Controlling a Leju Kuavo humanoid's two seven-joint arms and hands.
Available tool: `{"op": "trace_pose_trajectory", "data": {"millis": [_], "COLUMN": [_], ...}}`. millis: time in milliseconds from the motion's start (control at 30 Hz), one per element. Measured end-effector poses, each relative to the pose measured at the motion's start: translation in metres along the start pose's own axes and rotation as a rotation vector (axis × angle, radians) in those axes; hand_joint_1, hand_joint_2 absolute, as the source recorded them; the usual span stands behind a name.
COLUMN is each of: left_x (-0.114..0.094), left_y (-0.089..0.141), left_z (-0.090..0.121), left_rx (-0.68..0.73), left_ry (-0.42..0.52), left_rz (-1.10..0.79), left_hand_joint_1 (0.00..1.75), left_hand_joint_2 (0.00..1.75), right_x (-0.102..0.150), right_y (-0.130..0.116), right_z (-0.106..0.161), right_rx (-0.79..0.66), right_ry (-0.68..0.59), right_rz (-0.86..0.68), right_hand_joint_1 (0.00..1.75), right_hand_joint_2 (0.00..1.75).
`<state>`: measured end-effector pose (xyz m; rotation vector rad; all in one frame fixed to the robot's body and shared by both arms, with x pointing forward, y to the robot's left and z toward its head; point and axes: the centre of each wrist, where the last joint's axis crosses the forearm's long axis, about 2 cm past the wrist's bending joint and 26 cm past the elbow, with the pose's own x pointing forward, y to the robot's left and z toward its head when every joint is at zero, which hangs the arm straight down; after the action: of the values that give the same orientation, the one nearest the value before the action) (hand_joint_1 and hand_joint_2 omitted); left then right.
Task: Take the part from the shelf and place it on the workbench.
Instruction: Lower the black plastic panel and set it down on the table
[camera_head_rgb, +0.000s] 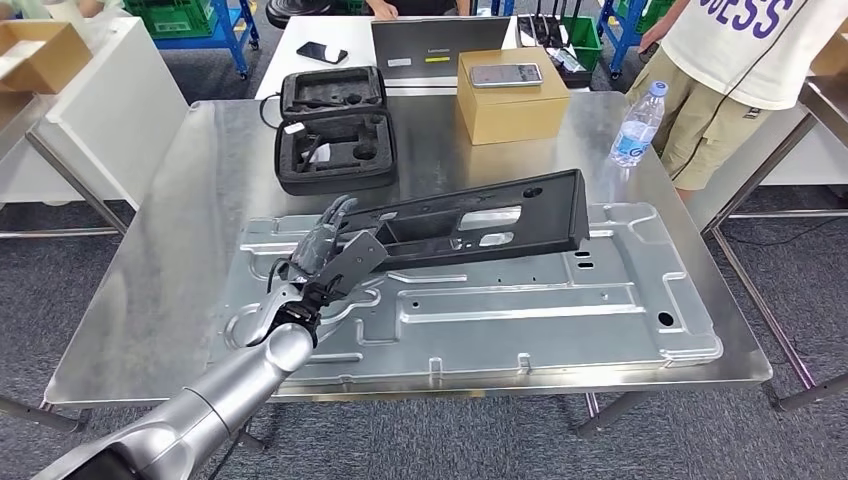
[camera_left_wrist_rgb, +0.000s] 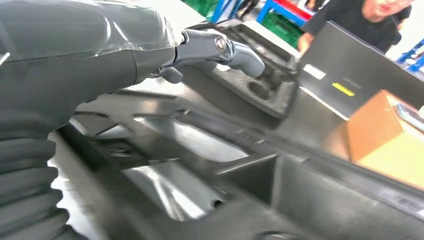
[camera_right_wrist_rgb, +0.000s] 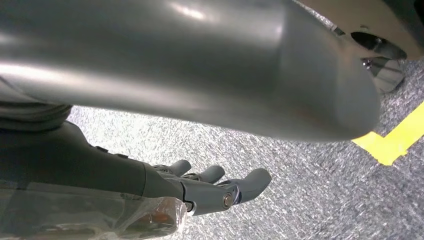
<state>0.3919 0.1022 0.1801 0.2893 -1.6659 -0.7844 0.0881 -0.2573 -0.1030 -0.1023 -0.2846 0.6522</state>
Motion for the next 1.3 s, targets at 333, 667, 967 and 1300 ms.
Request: {"op": "trace_pose_trajectory", "data": {"millis": [333, 667, 967, 1300], "left_x": [-0.003, 0.000, -0.006, -0.014], "left_y": [-0.004, 0.002, -0.002, -0.010], "left_z": [0.002, -0.001, 0.004, 0.010], "left_rx": [0.002, 0.148, 0.223, 0.197], "left_ry": [0.013, 0.040, 0.023, 0.017], "left_rz": [-0.001, -0.278, -0.502, -0.572], "left_hand_joint_1": [0.00, 0.00, 0.00, 0.00], "left_hand_joint_2": [0.00, 0.00, 0.00, 0.00], "right_x": [-0.002, -0.001, 0.001, 0.000], "right_y": [0.001, 0.000, 0.002, 0.004], "right_z": [0.000, 0.000, 0.000, 0.000], "right_rx": [0.002, 0.000, 0.006, 0.012], "right_ry": [0.003, 0.001, -0.001, 0.000], "right_rz": [0.003, 0.011, 0.021, 0.029], "right_hand_joint_1": [0.00, 0.00, 0.00, 0.00], "right_hand_joint_2": [0.00, 0.00, 0.00, 0.00]}}
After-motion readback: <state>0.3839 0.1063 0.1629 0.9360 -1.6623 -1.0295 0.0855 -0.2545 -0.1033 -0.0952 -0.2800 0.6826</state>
